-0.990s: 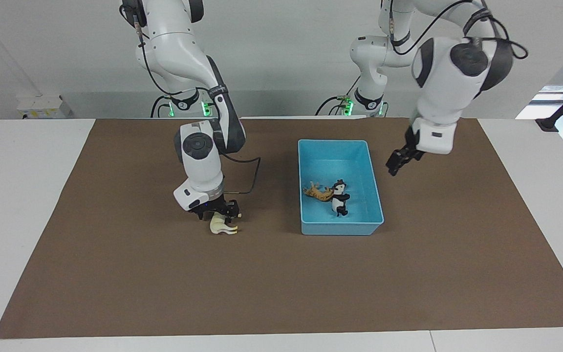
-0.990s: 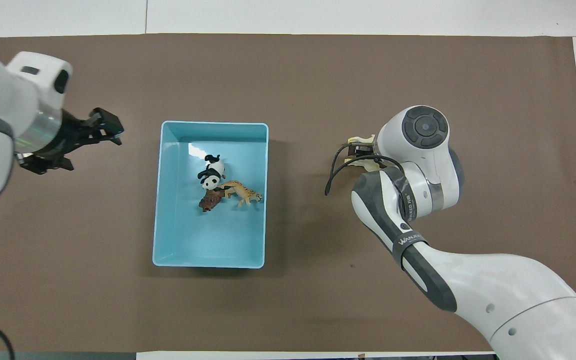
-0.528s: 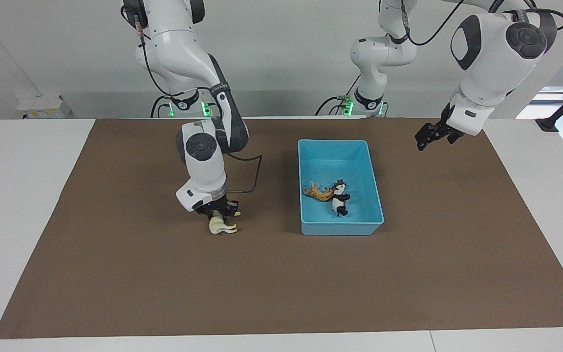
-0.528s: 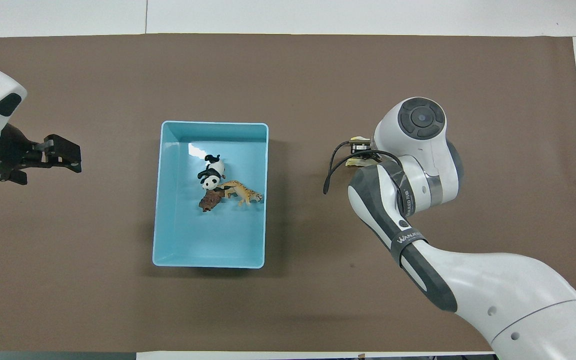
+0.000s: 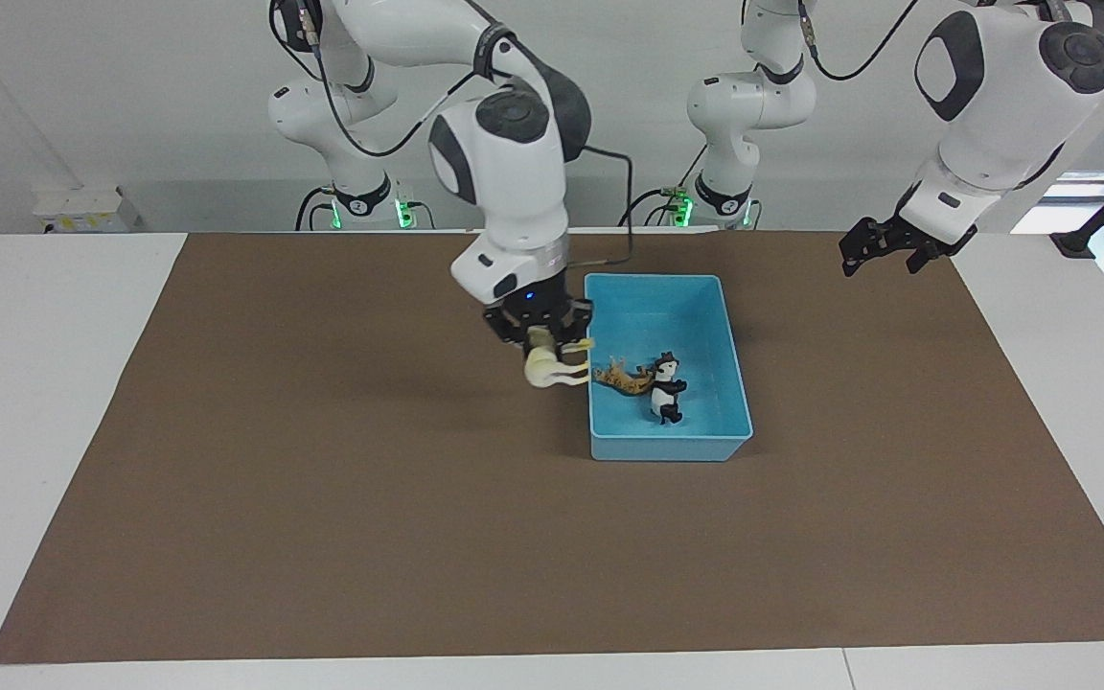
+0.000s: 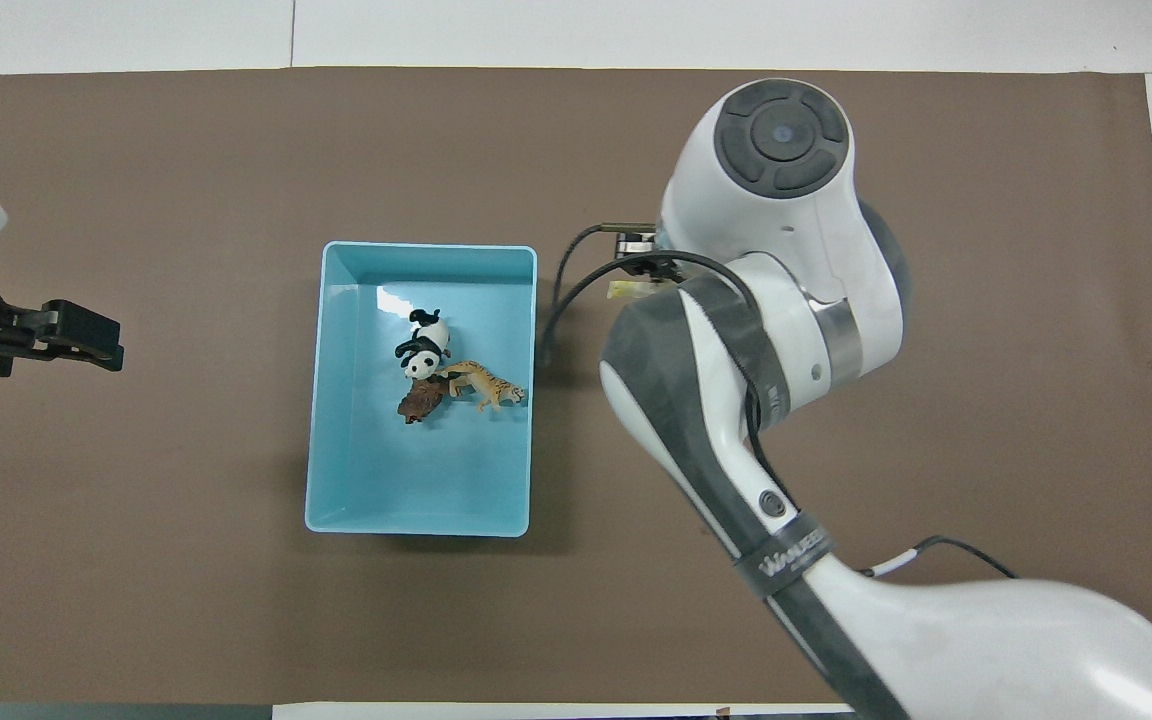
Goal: Put all toys into storage box
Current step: 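Lower the cream horse into the box and open the right gripper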
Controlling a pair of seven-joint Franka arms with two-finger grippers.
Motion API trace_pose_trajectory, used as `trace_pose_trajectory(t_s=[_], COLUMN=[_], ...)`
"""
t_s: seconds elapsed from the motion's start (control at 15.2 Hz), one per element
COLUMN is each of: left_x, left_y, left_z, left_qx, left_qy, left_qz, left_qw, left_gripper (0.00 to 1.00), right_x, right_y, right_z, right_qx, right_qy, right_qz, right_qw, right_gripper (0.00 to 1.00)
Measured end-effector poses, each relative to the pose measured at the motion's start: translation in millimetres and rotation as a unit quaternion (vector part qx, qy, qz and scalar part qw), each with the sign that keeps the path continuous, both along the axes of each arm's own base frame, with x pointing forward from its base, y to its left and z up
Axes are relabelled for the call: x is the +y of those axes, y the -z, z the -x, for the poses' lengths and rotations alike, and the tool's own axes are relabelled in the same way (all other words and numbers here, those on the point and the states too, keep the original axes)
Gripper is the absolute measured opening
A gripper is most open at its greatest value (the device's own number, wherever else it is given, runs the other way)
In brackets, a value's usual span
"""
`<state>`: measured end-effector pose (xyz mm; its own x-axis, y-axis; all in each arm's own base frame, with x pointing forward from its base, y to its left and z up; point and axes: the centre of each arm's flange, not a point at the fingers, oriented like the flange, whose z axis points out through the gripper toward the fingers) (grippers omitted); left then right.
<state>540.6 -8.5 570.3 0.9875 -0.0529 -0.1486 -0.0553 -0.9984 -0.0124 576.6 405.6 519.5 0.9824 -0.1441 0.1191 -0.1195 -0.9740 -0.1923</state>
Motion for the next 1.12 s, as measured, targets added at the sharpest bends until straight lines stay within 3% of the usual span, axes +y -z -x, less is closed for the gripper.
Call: trace_pose_trajectory(t_s=[0.13, 0.4, 0.53, 0.73, 0.79, 0.86, 1.12], left_x=[-3, -3, -3, -2, -2, -2, -3], left_y=[3, 5, 5, 5, 5, 5, 5], left_z=[-2, -2, -2, -2, -2, -2, -2], left_qx=[0.004, 0.006, 0.005, 0.005, 0.005, 0.005, 0.006], left_qy=[0.005, 0.004, 0.002, 0.001, 0.001, 0.001, 0.002], left_qz=[0.0, 0.004, 0.01, 0.012, 0.012, 0.012, 0.012], left_qw=[1.0, 1.0, 1.0, 1.0, 1.0, 1.0, 1.0], left_gripper=[1.0, 1.0, 1.0, 1.0, 1.0, 1.0, 1.0], right_x=[47, 93, 97, 96, 92, 84, -29], right_y=[4, 55, 61, 53, 45, 32, -41], right_z=[16.1, 27.6, 29.6, 33.9, 32.7, 28.8, -11.8], right_qx=[-0.02, -0.024, -0.012, 0.016, 0.013, 0.003, -0.013], right_qy=[-0.014, -0.027, -0.001, 0.064, 0.073, 0.08, 0.077], right_qz=[-0.047, -0.064, -0.069, -0.071, -0.071, -0.069, -0.029], right_qw=[0.999, 0.997, 0.998, 0.995, 0.995, 0.994, 0.997], right_gripper=[0.41, 0.41, 0.55, 0.87, 0.97, 1.0, 1.0])
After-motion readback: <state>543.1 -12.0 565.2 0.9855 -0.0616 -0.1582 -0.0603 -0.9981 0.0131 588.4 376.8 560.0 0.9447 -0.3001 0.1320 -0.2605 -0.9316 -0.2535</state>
